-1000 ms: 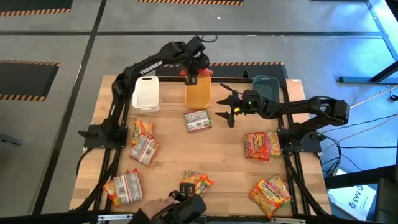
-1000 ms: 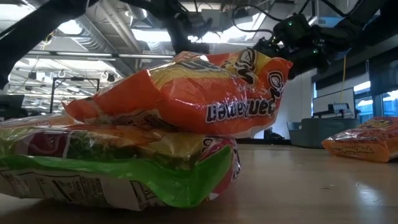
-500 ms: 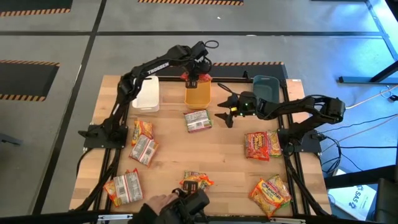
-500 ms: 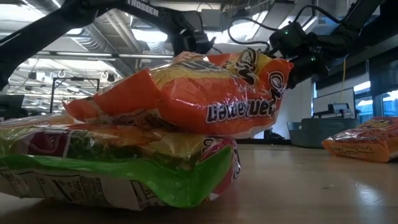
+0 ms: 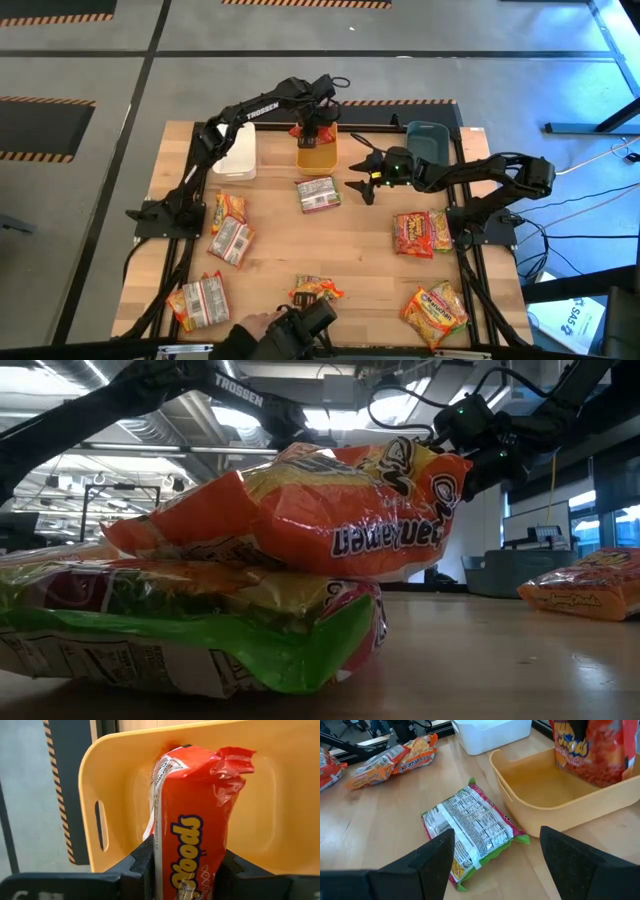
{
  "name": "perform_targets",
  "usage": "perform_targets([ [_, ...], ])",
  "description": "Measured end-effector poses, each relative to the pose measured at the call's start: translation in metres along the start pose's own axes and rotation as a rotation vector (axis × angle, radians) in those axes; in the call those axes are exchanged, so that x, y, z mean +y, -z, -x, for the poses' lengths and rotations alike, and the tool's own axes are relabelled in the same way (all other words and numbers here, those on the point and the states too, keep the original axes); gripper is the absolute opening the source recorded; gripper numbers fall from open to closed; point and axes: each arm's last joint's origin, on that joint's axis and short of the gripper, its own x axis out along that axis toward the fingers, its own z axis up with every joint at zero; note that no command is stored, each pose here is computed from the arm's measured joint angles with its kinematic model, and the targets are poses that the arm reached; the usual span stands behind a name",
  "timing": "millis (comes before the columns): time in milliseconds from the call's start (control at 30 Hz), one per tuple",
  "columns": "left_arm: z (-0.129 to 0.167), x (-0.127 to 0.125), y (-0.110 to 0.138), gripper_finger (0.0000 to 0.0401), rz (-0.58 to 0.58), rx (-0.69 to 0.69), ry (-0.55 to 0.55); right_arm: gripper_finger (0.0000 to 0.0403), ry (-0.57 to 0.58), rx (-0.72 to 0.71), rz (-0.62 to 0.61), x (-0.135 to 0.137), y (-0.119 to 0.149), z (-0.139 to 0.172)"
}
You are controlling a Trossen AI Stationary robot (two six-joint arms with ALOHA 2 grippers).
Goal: Sort Maruchan noodles
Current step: Put the orange noodle pack into the yellow bin
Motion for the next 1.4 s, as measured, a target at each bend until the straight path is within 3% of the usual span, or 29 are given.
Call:
perform_targets([
  [300,0.001,0.004,-0.004,0.0124,-0.020,-0.046,-0.044,0.0276,0.000,0.002,0.001,0.000,0.000,0.000],
  [833,-0.031,0.002,0.001,0.0128,-0.085,-0.072,-0.061,0.0276,0.000,0.002,0.006,0.000,0.000,0.000],
  [1267,-0.030,0.004,0.000,0.0129,-0.075,-0.088,-0.082,0.0276,-0.001,-0.002,0.008,0.000,0.000,0.000],
  [1400,-0.029,0.005,-0.003,0.0148,-0.059,-0.109,-0.097,0.0276,-0.001,-0.005,0.009,0.000,-0.001,0.000],
])
